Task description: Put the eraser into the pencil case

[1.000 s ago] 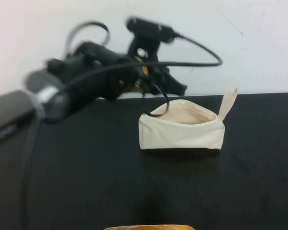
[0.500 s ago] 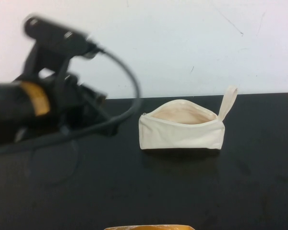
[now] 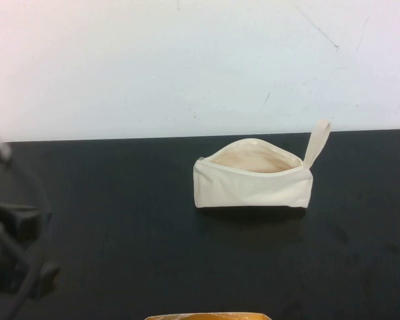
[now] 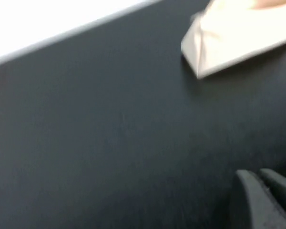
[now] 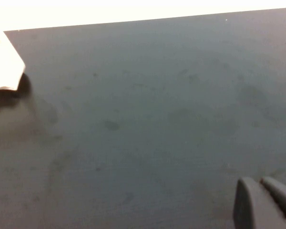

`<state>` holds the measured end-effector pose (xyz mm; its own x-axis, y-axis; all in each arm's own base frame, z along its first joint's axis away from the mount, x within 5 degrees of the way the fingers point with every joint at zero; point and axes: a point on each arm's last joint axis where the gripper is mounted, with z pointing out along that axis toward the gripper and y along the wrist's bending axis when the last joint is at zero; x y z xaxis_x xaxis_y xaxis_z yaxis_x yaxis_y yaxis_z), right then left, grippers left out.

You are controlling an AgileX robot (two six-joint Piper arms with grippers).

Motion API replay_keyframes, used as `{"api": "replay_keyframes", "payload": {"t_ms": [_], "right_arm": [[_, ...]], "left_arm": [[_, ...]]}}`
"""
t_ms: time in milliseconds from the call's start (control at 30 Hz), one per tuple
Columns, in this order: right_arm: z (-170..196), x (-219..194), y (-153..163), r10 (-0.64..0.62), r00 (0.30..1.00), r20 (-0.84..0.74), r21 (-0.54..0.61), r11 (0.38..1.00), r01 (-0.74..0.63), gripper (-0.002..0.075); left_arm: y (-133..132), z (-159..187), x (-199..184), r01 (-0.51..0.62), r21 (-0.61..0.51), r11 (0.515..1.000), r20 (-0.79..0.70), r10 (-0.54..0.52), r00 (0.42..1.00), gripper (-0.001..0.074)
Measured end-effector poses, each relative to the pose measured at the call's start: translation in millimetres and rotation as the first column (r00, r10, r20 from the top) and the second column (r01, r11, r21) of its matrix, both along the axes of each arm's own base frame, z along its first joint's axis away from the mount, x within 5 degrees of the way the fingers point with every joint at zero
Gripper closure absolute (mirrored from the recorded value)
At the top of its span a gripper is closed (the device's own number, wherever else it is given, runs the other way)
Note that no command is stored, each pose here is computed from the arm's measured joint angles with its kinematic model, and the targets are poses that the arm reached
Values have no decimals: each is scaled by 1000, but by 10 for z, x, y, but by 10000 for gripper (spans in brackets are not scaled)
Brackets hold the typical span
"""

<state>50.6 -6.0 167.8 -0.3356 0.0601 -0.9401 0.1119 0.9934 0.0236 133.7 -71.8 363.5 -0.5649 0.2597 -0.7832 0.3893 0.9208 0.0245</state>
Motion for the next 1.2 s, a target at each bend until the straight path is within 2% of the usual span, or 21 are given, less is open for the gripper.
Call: {"api": "replay_keyframes", "payload": {"t_ms": [133, 200, 367, 500, 700, 833, 933, 1200], "right_arm": [[0, 0, 0, 0, 1000, 0, 0, 1000, 0, 727], [0, 0, 0, 0, 1000, 0, 0, 1000, 0, 727], [0, 0, 0, 0, 1000, 0, 0, 1000, 0, 727], [0, 0, 0, 0, 1000, 0, 0, 1000, 0, 727], [0, 0, 0, 0, 1000, 0, 0, 1000, 0, 727], [0, 0, 0, 0, 1000, 0, 0, 1000, 0, 727], [0, 0, 0, 0, 1000, 0, 0, 1000, 0, 727], [0, 0, 0, 0, 1000, 0, 0, 1000, 0, 727]], "left_arm": [[129, -217, -177, 39, -66, 997, 190, -26, 982, 736], [211, -387, -270, 34, -125, 992, 258, 0, 966, 736], [434, -820, -461, -79, -290, 954, 333, 178, 926, 736], [575, -1156, -586, -176, -342, 923, 384, 308, 871, 736], [691, -1574, -724, -291, -368, 883, 411, 436, 801, 736], [715, -1741, -761, -328, -373, 868, 405, 470, 784, 736], [717, -1797, -779, -348, -347, 871, 370, 469, 802, 736], [718, -1894, -802, -353, -197, 914, 336, 402, 852, 736]]}}
